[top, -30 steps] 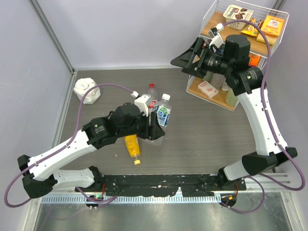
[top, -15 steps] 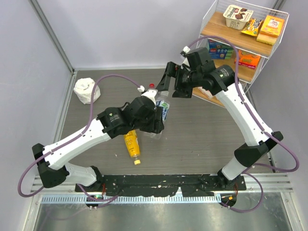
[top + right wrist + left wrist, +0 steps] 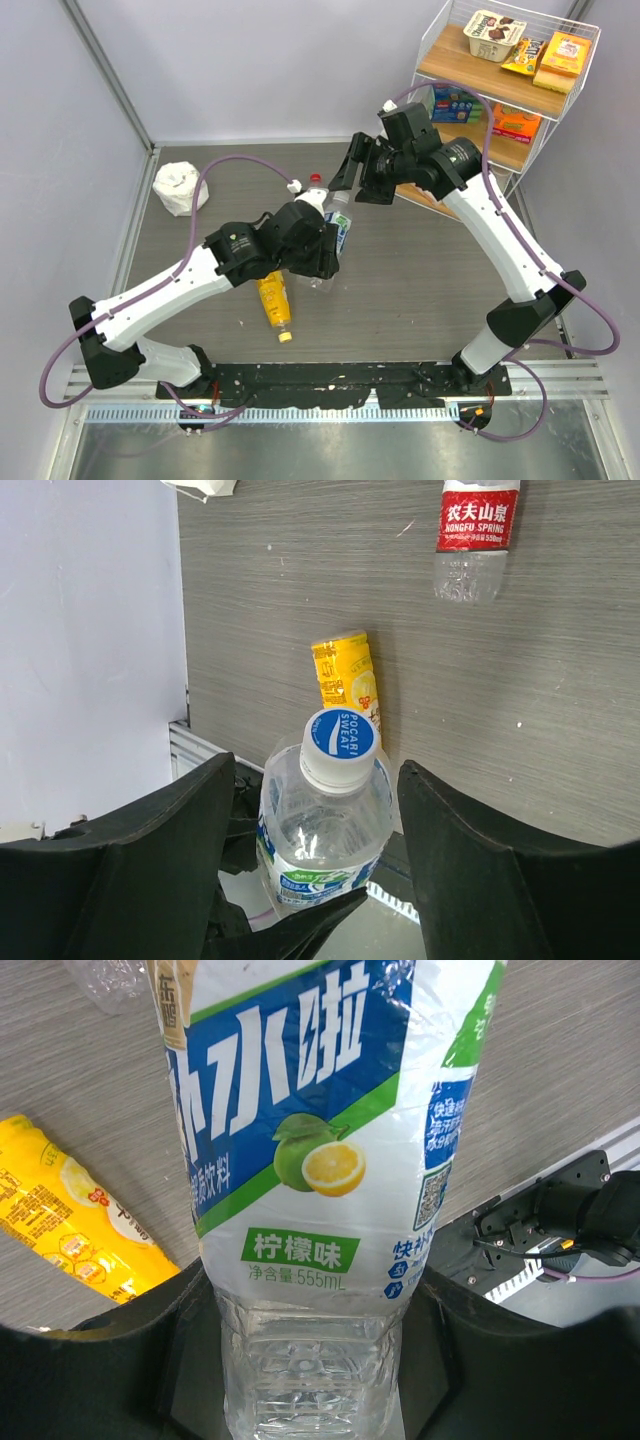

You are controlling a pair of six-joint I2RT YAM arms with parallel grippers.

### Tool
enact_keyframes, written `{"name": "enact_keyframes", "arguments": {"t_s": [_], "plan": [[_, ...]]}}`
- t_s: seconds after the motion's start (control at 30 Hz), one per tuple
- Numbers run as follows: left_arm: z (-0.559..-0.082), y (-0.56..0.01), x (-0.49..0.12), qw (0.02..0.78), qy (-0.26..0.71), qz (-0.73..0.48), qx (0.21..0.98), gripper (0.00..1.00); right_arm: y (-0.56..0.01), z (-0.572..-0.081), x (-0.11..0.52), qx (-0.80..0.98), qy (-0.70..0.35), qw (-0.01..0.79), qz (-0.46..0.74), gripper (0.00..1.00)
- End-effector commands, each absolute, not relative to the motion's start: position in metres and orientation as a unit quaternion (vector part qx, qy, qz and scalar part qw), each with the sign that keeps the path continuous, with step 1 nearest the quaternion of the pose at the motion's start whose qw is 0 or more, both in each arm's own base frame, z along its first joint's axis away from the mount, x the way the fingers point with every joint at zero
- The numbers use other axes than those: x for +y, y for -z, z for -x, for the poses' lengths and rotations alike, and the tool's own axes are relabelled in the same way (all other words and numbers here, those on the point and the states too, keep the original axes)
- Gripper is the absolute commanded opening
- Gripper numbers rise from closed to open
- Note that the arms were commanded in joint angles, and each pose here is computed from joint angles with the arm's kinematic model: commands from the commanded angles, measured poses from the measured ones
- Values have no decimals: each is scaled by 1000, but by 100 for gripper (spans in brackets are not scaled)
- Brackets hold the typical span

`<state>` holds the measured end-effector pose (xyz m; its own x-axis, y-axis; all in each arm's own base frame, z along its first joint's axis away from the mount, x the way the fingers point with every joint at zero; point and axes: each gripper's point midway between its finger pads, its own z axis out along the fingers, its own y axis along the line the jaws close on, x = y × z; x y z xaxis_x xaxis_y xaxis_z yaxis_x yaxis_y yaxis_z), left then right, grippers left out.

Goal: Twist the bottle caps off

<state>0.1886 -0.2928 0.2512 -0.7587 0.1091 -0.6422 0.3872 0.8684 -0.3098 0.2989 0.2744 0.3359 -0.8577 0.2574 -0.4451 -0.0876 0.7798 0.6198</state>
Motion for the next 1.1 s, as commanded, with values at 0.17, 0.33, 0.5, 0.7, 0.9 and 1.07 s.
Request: {"name": "enact_keyframes", "arguments": {"t_s": [0.17, 0.33, 0.5, 0.7, 0.9, 1.07], "plan": [[-189, -276, -290, 345, 237, -131, 899, 0, -341, -303, 285, 887, -367, 273, -63, 61], [-189, -279, -291, 349, 242, -129, 896, 0, -337, -304, 285, 886, -369, 273, -67, 59], [-185, -280, -291, 347, 245, -130, 896, 0, -346, -307, 285, 877, -377, 288, -71, 50], [-184, -280, -290, 349, 242, -128, 897, 0, -351, -305, 289, 868, -397, 291, -64, 21], [-182, -283, -289, 350, 244, -125, 896, 0, -366, -300, 292, 852, -418, 313, -26, 2], [-178, -291, -296, 350, 277, -128, 886, 0, -402, -279, 301, 796, -494, 347, 44, 2]]}}
